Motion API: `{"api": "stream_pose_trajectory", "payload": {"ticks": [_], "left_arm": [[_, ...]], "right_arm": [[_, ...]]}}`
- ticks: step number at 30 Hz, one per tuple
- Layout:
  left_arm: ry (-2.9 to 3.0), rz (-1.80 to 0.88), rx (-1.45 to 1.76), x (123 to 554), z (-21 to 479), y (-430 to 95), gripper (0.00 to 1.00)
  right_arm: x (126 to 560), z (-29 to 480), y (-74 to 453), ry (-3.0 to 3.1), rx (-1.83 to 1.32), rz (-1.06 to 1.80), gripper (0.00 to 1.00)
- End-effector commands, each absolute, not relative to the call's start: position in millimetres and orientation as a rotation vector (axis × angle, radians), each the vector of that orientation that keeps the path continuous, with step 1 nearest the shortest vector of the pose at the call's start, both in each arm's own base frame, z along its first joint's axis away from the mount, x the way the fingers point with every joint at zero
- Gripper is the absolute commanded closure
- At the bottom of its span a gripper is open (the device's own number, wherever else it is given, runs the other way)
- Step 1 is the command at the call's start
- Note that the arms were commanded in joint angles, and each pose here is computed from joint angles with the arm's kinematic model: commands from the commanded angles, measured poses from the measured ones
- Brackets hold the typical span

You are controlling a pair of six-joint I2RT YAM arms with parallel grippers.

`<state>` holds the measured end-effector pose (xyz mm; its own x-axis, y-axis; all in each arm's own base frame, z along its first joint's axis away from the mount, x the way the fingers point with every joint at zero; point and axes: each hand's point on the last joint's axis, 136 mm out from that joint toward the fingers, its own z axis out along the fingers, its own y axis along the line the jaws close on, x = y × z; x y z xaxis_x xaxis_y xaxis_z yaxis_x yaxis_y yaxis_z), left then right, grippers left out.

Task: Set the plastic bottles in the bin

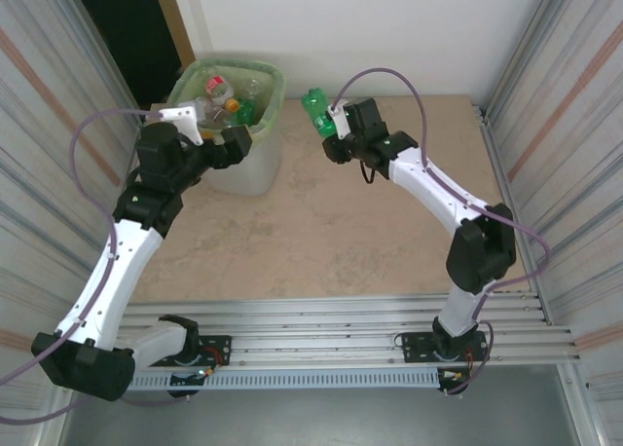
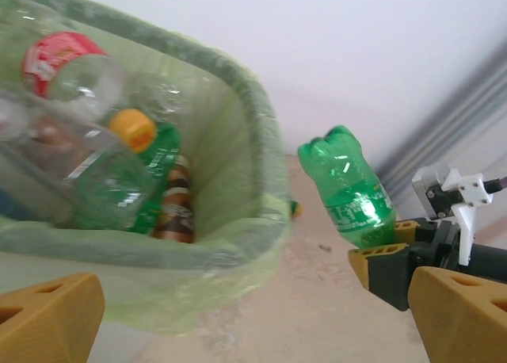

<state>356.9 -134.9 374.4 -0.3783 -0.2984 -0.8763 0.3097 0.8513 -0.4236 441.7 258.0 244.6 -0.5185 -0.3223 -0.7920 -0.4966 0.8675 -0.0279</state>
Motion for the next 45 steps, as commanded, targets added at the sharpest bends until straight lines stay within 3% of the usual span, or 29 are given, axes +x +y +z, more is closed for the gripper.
{"api": "stream_pose_trajectory", "payload": {"ticks": [1, 9, 20, 38, 45], "left_arm": [[1.784, -0.761, 0.074, 353.3, 401.1, -164.1, 0.02], [1.766, -0.944, 0.166, 353.2, 408.7, -219.1, 0.07], [1.702, -1.16, 0.24, 358.5, 427.2, -266.0, 0.12], [1.701, -1.108, 0.136, 385.6, 422.2, -263.2, 0.2], [1.689, -1.078, 0.131, 390.9, 425.8, -259.0, 0.48]], "right_arm": [[426.3, 277.5, 264.6, 2.068, -0.545, 0.3, 0.9], [390.2, 332.9, 280.3, 1.892, -0.547, 0.467, 0.87], [372.7, 353.6, 305.0, 1.818, -0.597, 0.554, 0.85], [349.5, 369.8, 335.1, 1.758, -0.697, 0.586, 0.81], [346.3, 366.7, 339.0, 1.76, -0.713, 0.546, 0.78]]}}
